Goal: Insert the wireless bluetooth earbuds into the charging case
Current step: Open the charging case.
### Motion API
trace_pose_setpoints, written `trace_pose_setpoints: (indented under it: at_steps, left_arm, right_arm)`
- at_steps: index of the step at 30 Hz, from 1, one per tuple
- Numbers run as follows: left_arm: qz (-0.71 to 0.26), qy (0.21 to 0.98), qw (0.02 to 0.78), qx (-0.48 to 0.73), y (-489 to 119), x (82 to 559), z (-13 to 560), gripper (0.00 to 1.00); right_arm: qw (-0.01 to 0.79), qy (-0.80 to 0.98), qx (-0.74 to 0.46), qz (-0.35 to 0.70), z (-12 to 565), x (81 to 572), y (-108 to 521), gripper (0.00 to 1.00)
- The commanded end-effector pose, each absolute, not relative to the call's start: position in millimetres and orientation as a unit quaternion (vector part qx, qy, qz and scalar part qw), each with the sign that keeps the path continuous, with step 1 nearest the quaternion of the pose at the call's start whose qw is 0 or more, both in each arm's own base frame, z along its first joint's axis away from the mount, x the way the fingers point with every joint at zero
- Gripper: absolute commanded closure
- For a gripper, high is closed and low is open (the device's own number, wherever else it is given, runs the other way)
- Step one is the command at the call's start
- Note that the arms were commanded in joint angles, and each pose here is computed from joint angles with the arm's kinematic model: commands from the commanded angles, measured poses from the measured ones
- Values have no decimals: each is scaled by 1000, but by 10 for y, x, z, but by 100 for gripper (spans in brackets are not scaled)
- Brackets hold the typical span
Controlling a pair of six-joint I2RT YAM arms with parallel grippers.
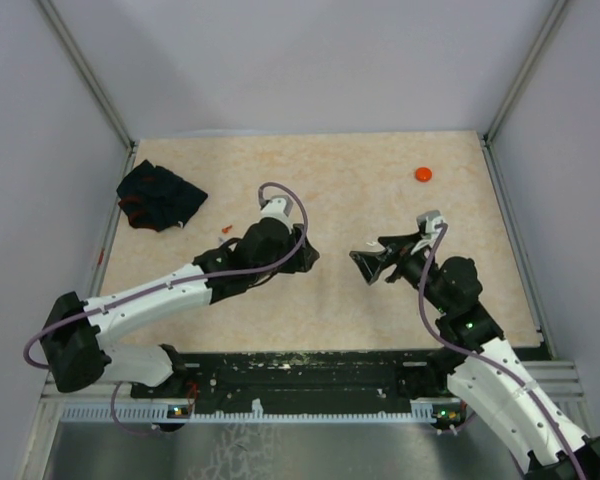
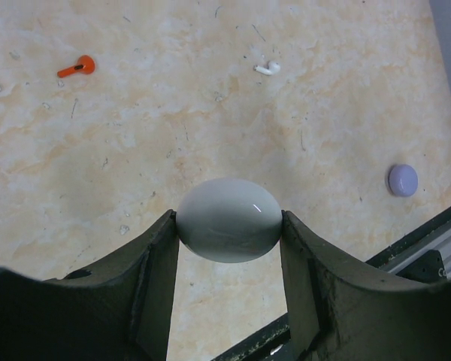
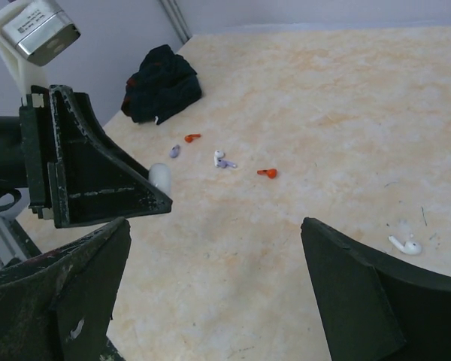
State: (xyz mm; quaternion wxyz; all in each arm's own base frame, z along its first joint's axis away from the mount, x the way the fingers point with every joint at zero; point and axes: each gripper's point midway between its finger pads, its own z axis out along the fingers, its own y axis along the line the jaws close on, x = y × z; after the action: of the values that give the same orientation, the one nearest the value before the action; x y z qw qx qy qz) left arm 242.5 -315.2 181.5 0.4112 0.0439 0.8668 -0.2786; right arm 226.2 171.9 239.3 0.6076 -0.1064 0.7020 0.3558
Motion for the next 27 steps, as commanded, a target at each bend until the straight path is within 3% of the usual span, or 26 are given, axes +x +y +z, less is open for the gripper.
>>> trace_pose_setpoints:
  at_steps: [1, 6, 12, 27]
  left_arm:
    - [-275, 846, 451, 77, -3319, 2521, 2016, 53]
    - [-251, 826, 477, 165, -3376, 2526, 1960, 53]
    - [-234, 778, 520, 263, -3366, 2496, 1996, 51]
    - [-237, 609, 616, 440, -3500, 2310, 2132, 47]
  right_arm:
    - [625, 671, -121, 381, 2716, 2226, 1801, 5]
    - [574, 720, -132, 366, 2608, 2252, 1849, 7]
    - [522, 754, -122, 379, 2522, 2294, 1953, 16]
    - [413, 785, -138, 441, 2407, 2354, 2367, 28]
